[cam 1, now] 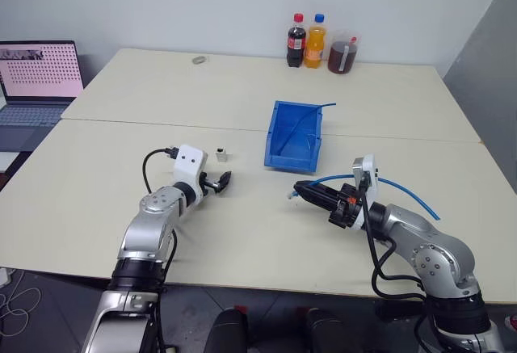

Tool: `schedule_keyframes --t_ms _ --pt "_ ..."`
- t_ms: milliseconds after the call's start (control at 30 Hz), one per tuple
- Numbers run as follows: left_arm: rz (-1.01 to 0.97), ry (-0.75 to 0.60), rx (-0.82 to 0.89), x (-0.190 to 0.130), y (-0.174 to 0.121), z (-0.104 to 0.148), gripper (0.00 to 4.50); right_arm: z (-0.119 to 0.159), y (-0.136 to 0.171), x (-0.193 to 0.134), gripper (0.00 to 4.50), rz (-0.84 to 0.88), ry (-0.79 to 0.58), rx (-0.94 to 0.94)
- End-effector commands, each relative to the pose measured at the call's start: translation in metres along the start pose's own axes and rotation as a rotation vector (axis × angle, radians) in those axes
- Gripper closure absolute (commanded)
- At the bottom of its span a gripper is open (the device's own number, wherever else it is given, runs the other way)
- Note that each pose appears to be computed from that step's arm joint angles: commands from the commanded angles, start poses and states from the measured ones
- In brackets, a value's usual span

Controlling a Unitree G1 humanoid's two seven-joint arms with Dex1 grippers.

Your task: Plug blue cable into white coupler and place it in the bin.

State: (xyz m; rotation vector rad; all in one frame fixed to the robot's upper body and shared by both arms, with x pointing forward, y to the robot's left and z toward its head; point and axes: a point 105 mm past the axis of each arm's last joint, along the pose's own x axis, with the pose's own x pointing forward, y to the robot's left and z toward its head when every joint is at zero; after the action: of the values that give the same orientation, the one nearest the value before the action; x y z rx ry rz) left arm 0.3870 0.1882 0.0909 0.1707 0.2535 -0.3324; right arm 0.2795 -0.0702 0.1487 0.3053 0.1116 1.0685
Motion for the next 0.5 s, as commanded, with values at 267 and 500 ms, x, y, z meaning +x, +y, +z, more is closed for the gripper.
schedule_keyframes --t_ms 267,500 --pt "-0.024 -0.023 0.015 0.028 -0.003 0.024 0.00 0.008 0.011 0.002 4.39 0.027 -0.028 -0.039" --pt "-0.024 -0.021 0.013 0.039 -0.006 0.027 0.35 0.007 0.012 0.002 4.39 0.023 -0.026 -0.039"
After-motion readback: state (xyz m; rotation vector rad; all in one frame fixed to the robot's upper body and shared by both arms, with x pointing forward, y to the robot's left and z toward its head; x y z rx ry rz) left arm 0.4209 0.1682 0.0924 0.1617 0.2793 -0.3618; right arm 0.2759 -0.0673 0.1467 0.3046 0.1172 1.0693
